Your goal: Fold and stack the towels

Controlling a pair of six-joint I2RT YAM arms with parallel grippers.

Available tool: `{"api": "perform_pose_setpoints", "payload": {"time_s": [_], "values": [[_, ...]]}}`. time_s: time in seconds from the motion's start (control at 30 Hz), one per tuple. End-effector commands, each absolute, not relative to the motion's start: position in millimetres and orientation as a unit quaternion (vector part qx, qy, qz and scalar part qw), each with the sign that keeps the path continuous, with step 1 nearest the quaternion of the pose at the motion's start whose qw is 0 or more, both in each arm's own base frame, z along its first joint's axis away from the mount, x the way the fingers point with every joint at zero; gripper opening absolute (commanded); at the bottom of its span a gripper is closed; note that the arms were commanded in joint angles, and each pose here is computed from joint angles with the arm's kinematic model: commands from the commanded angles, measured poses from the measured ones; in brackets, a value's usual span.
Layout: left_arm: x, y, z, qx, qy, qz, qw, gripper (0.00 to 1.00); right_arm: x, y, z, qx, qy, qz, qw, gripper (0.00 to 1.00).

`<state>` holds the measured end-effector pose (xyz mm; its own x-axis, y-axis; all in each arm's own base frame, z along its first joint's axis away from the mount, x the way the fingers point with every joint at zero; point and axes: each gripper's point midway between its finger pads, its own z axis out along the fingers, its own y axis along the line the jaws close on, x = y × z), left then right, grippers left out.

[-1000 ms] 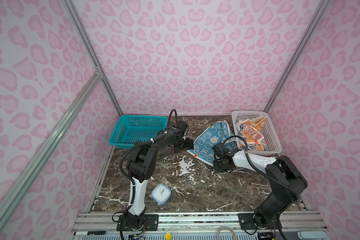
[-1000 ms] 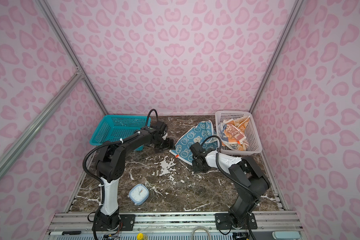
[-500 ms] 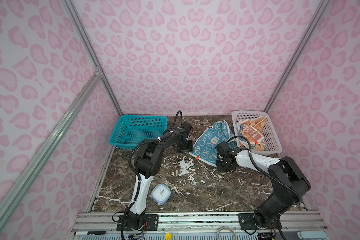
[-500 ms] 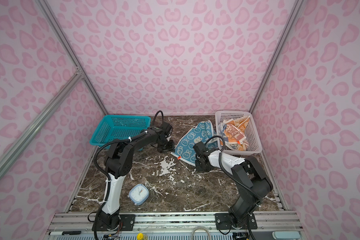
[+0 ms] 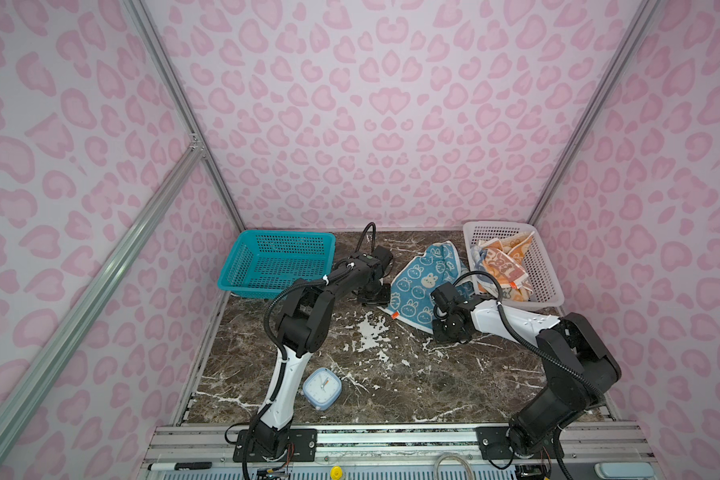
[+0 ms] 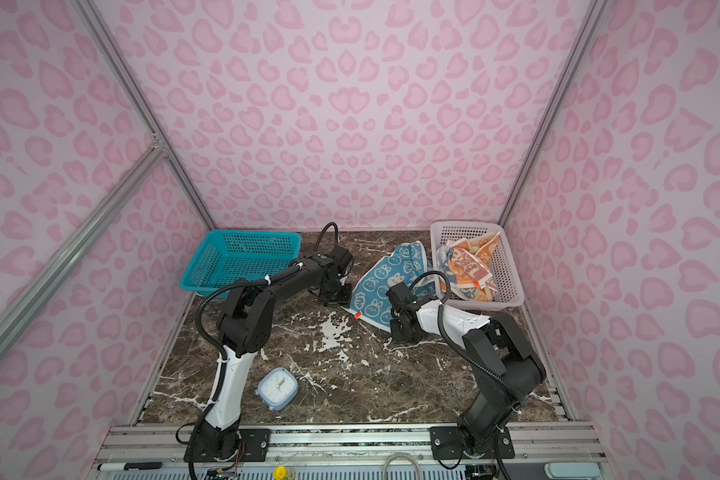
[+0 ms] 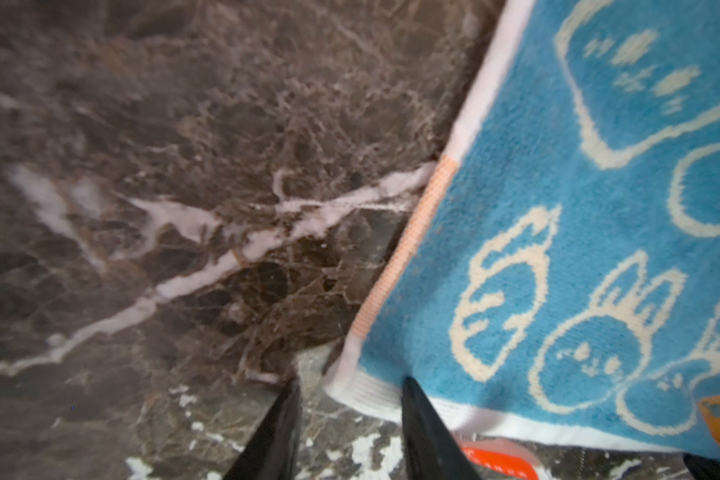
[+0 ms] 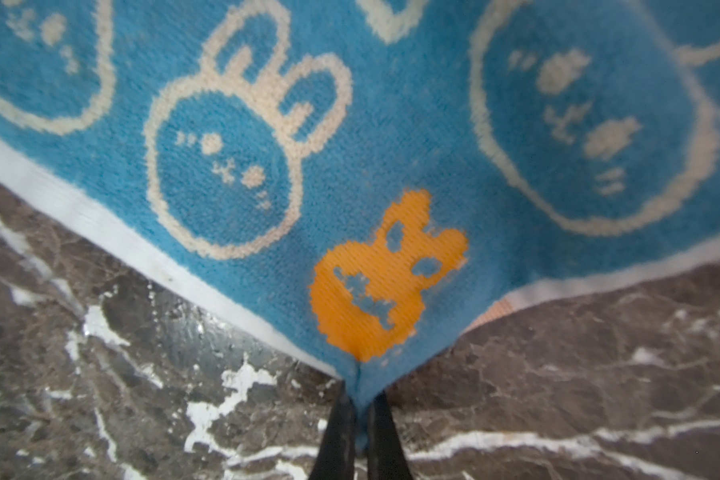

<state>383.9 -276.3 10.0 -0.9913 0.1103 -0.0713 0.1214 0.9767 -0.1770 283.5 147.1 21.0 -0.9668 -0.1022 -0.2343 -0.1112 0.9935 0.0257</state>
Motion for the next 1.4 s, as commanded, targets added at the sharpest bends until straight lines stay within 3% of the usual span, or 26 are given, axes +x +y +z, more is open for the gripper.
{"api": "perform_pose_setpoints", "payload": {"time_s": [0.0,0.13,0.17,0.5,0.63,0.77,1.1,1.37], "values": [[365,-267,-16,0.061,0.996,-0.067,-0.016,0.40,284,148,24,-0.058,0.991,0.020,0.119,0.00],[362,-271,-20,0.068,0.995,-0.065,-0.017,0.37,286,150,26,-0.058,0.991,0.025,0.120,0.00],[361,-272,-21,0.068,0.995,-0.067,-0.020,0.32,286,150,26,-0.057,0.991,0.026,0.121,0.00],[361,-283,-27,0.067,0.994,-0.078,-0.021,0.16,287,159,30,-0.062,0.989,0.050,0.126,0.00],[369,-286,-24,0.066,0.995,-0.080,-0.010,0.04,286,158,33,-0.067,0.988,0.051,0.129,0.00],[380,-286,-13,0.064,0.995,-0.078,0.012,0.04,286,158,37,-0.073,0.987,0.052,0.133,0.00],[392,-276,29,0.059,0.994,-0.076,0.060,0.29,285,156,37,-0.076,0.987,0.050,0.133,0.00],[404,-279,51,0.057,0.989,-0.098,0.091,0.34,286,152,39,-0.071,0.987,0.051,0.135,0.00]]}}
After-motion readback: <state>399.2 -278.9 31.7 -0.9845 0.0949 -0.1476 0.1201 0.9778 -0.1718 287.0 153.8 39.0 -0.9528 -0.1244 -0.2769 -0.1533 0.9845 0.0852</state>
